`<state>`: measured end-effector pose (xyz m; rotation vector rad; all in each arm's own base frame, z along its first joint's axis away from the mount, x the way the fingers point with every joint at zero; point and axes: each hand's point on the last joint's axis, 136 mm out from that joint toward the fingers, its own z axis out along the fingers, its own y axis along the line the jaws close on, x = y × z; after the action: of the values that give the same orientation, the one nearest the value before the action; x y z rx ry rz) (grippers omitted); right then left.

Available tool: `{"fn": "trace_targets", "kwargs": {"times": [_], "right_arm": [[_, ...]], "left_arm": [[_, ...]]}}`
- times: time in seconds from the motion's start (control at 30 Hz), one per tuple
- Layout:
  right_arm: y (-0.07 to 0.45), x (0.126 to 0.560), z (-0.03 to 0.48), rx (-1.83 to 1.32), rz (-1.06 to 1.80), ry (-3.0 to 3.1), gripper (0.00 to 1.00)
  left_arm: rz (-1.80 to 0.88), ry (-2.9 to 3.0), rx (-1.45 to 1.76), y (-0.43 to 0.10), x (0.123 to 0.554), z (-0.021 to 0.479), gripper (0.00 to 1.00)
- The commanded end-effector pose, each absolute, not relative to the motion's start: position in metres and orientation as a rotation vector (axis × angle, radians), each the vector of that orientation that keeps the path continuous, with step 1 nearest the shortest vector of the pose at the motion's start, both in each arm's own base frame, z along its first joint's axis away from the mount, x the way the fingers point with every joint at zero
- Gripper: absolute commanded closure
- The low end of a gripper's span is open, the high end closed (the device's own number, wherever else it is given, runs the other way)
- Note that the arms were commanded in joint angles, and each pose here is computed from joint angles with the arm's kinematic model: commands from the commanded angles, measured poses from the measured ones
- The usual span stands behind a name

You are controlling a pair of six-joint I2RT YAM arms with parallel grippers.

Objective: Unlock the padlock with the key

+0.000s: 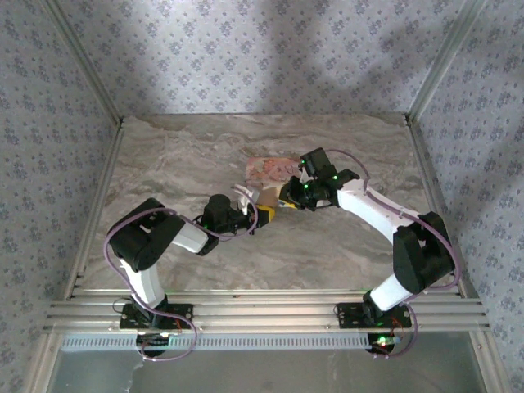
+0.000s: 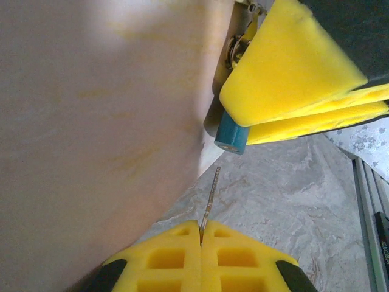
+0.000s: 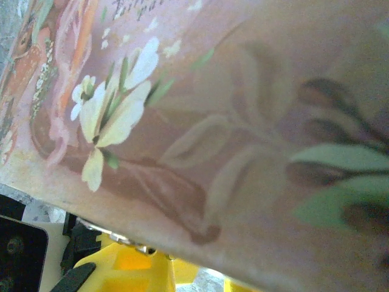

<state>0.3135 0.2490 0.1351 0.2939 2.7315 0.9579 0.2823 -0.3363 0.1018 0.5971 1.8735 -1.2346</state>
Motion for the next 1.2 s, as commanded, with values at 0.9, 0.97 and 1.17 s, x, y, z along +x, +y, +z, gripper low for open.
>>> {"fn": "trace_targets", "kwargs": {"times": [0.9,0.97,1.17], "right_arm": [[0.254,0.319,0.167,0.271,1.039,2.647,1.0],[0.253,0.319,0.166,0.27,1.036,2.651,1.0],[0.254,0.318,0.164,0.266,1.035,2.655,1.0]], "left_arm": [[-1.226,1.881,0.61,-0.34,0.279,0.1,1.0],[-1.219,1.883,0.622,-0.34,0.277,0.101,1.0],[-1.224,1.849,0.615,-0.342,0.278,0.11,1.0]]}}
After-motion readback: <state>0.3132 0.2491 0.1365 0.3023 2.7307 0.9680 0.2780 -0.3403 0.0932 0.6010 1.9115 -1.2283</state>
